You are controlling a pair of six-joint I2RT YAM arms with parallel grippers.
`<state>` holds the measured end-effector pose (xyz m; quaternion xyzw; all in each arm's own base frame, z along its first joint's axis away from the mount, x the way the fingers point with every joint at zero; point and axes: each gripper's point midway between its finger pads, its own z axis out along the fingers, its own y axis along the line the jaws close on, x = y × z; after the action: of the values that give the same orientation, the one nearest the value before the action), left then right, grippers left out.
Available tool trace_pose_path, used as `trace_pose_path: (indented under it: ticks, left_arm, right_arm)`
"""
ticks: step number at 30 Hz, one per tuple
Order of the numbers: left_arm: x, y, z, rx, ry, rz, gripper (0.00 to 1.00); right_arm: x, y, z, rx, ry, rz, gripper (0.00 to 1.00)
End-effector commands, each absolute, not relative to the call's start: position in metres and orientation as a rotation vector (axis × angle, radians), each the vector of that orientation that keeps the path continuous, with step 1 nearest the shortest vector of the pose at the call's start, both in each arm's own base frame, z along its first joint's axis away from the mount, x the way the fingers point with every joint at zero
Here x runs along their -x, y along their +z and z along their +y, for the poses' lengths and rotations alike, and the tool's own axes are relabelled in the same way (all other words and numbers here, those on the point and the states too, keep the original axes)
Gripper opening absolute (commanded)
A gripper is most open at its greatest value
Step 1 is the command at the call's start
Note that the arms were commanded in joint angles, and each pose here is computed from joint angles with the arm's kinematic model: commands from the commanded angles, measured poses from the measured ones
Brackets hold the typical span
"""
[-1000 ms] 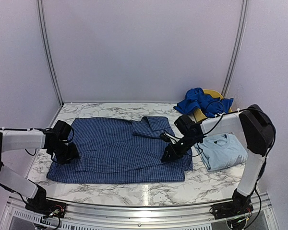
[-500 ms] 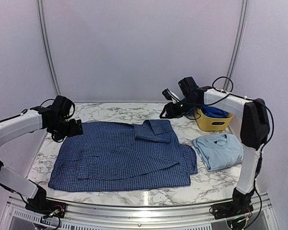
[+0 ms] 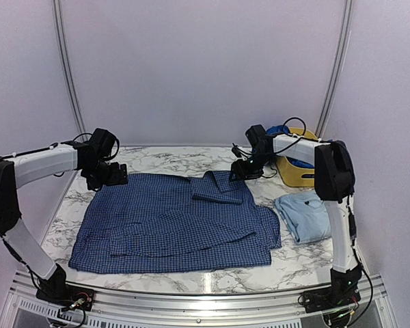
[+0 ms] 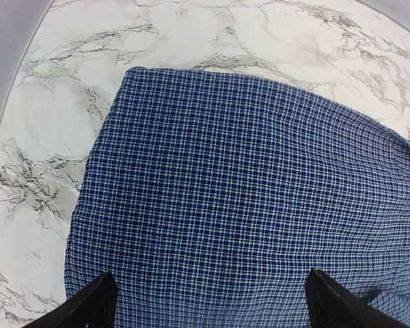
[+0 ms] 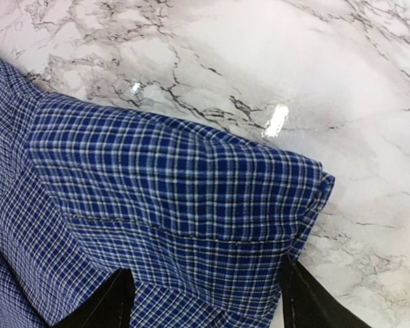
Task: Fold and stack the mixed laundry pile
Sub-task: Smooth out the 1/3-folded shirt at the center of the board, then fold the 1/3-folded shirt at the center of the board.
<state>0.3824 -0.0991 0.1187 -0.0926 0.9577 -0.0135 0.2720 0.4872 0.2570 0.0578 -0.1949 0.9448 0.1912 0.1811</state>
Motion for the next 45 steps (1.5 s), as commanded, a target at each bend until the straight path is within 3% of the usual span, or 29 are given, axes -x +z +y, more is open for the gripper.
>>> trace_pose_path:
  ticks: [1, 8, 11, 16, 21, 29, 32, 41, 45]
  left_arm:
    - [-0.391, 0.116, -0.105, 0.221, -0.053, 2.589, 0.99]
    - [-0.401, 0.114, -0.100, 0.236, -0.031, 2.588, 0.99]
    - [-0.411, 0.116, -0.090, 0.265, -0.025, 2.578, 0.99]
    - [-0.436, 0.125, -0.072, 0.324, -0.030, 2.546, 0.99]
    - [-0.468, 0.126, -0.050, 0.392, -0.039, 2.529, 0.99]
    - [-0.516, 0.098, -0.014, 0.508, -0.136, 2.551, 0.99]
    - [-0.527, 0.083, -0.016, 0.466, -0.193, 2.583, 0.95]
    - [-0.545, 0.044, -0.019, 0.328, -0.186, 2.656, 0.67]
    - [-0.546, 0.032, -0.010, 0.324, -0.107, 2.672, 0.63]
  right_arm:
    - [-0.507, 0.066, 0.261, 0.521, 0.566, 2.620, 0.65]
    - [-0.514, 0.075, 0.266, 0.525, 0.585, 2.596, 0.16]
    - [-0.520, 0.093, 0.265, 0.523, 0.564, 2.556, 0.00]
    - [-0.533, 0.138, 0.268, 0.507, 0.582, 2.455, 0.00]
    - [-0.552, 0.220, 0.268, 0.427, 0.664, 2.235, 0.00]
    - [-0.598, 0.319, 0.252, 0.272, 0.773, 1.927, 0.00]
    - [-0.609, 0.321, 0.262, 0.274, 0.839, 1.894, 0.00]
    - [-0.618, 0.301, 0.273, 0.262, 0.916, 1.901, 0.00]
    - [-0.623, 0.285, 0.274, 0.249, 0.915, 1.925, 0.00]
